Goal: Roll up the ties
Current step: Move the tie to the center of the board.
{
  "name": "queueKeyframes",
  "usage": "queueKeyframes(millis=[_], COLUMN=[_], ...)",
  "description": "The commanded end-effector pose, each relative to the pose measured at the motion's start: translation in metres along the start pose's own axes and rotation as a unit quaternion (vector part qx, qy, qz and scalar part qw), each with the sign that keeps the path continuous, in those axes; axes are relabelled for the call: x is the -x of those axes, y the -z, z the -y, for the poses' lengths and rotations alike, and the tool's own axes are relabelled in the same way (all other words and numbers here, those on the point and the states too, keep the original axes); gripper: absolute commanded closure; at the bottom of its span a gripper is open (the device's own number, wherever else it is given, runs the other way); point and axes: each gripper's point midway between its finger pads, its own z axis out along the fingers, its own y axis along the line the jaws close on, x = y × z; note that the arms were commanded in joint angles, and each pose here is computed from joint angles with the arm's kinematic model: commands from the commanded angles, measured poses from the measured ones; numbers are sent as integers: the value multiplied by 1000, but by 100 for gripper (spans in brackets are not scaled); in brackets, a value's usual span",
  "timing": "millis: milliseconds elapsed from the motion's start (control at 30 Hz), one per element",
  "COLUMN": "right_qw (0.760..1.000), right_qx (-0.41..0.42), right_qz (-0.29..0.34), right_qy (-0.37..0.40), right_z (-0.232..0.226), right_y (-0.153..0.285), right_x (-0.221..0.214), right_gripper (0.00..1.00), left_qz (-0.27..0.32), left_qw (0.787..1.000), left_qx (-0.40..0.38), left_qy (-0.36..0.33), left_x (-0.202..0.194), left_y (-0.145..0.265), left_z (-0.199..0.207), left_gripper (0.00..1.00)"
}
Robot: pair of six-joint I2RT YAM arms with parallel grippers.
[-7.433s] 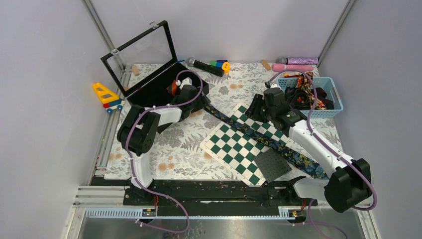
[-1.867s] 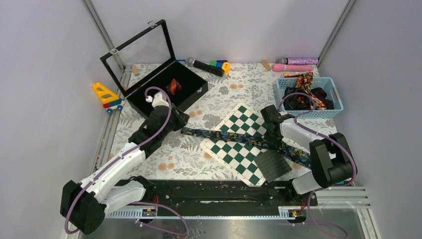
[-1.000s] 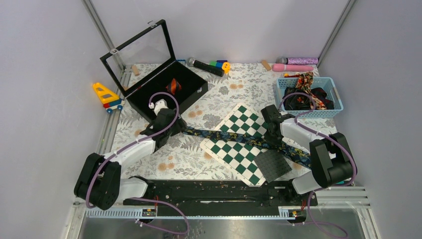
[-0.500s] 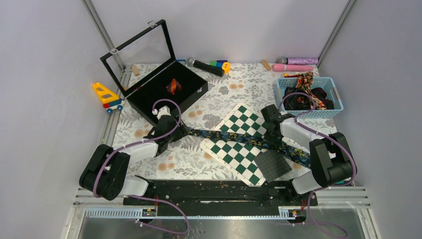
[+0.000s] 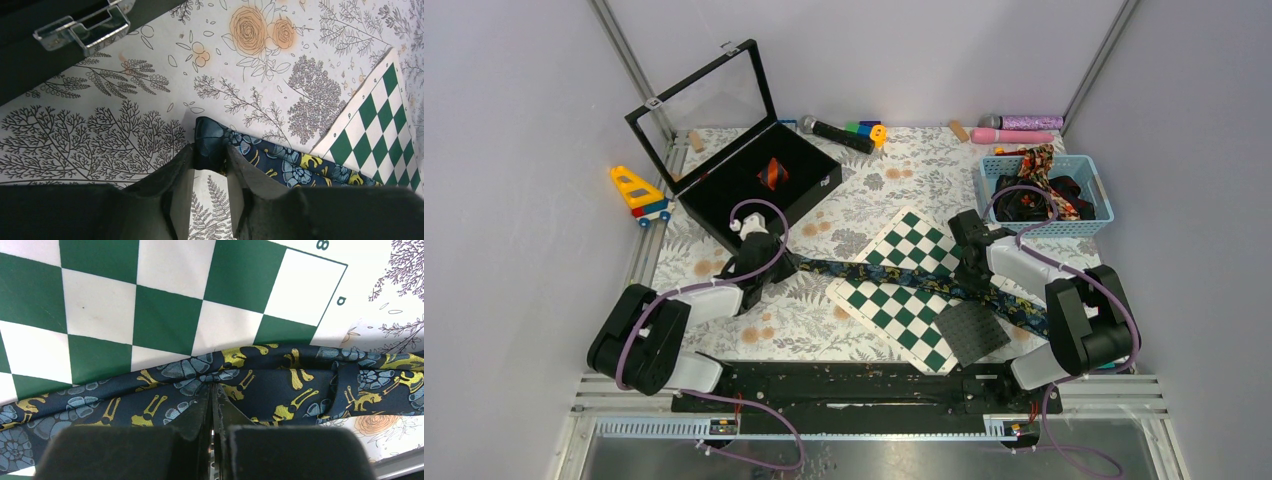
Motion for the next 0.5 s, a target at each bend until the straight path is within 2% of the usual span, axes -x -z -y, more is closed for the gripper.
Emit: queueKeyframes(millis=[0, 267, 467], right_qw=[1000, 1000, 1000], right_qx=[5, 4, 4], right_qz=[-3, -3, -2], right_qy=[-3, -3, -4], right_z=[-6, -5, -5], right_y=[0, 0, 0], right_x=[5, 4, 4], right_gripper=[100, 100, 100], left_qz=[20, 40, 64], left_qw=[999, 998, 997], left_qx=[-26, -38, -36], left_qy=[6, -10, -26], left_x=[12, 37, 61], left_y=[0, 14, 33], left_z=[12, 29, 42], left_gripper=[74, 100, 100])
